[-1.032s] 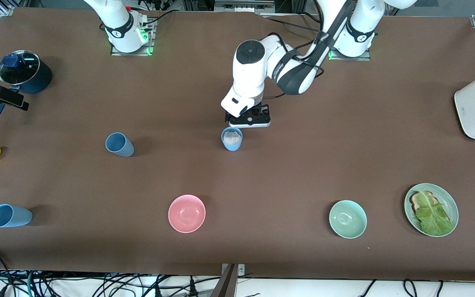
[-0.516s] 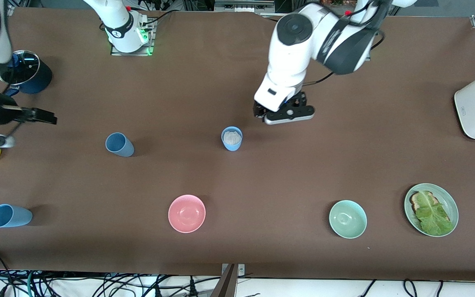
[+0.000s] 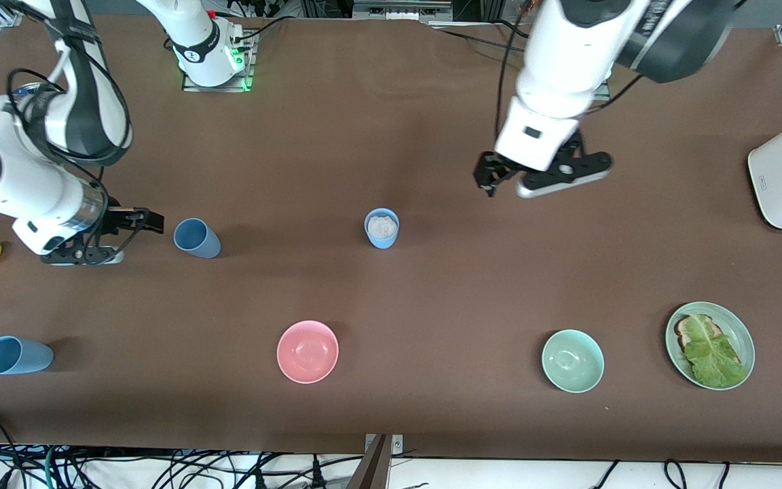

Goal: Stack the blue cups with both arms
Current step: 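Raise the left gripper away while the right gripper reaches the empty cup, then close the right gripper on the rim of the empty blue cup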

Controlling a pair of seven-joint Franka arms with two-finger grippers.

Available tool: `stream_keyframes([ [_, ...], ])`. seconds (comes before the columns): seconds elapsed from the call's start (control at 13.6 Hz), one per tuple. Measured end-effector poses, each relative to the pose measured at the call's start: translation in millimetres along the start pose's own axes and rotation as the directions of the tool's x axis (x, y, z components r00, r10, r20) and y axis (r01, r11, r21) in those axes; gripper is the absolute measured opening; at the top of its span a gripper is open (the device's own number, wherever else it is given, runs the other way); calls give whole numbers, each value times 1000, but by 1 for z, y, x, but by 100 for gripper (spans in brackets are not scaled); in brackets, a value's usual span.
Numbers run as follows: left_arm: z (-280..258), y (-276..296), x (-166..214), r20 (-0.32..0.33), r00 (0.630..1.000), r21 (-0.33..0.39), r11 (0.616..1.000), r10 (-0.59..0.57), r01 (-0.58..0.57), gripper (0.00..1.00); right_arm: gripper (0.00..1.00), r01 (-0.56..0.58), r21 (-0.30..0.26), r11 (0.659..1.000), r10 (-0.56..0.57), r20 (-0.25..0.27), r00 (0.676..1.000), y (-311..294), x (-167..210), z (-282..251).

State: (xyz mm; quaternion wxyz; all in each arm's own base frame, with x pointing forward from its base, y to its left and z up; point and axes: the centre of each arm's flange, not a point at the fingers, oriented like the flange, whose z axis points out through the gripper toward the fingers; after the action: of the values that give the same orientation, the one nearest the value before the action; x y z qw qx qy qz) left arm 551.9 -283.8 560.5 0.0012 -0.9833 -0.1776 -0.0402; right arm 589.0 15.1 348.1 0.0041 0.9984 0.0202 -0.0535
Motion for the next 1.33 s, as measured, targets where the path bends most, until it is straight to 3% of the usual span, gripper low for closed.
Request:
stream_keyframes([
  [0.22, -13, -61, 52, -15, 993, -12, 993, -119, 119, 100, 100, 0, -3, 1000, 0, 1, 1000, 0, -5, 46],
  [0.52, -15, -116, 91, -19, 974, -11, 974, -227, 227, 100, 100, 14, -8, 1000, -14, 8, 1000, -8, -3, 97],
  [0.74, -13, -147, 111, -21, 981, -4, 981, -194, 194, 100, 96, 29, -11, 1000, -29, 2, 1000, -16, -1, 115],
  [0.88, -14, -178, 127, -22, 993, 3, 993, -116, 116, 100, 74, 30, -11, 999, -30, 2, 1000, -16, -1, 115],
  [1.18, -17, -221, 140, 1, 998, 20, 997, -69, 69, 100, 29, 30, -11, 999, -30, -1, 1000, -17, 0, 114],
  [1.33, -19, -225, 141, 1, 999, 20, 999, 43, -43, 100, 7, 31, -11, 999, -31, -8, 999, -17, 1, 110],
])
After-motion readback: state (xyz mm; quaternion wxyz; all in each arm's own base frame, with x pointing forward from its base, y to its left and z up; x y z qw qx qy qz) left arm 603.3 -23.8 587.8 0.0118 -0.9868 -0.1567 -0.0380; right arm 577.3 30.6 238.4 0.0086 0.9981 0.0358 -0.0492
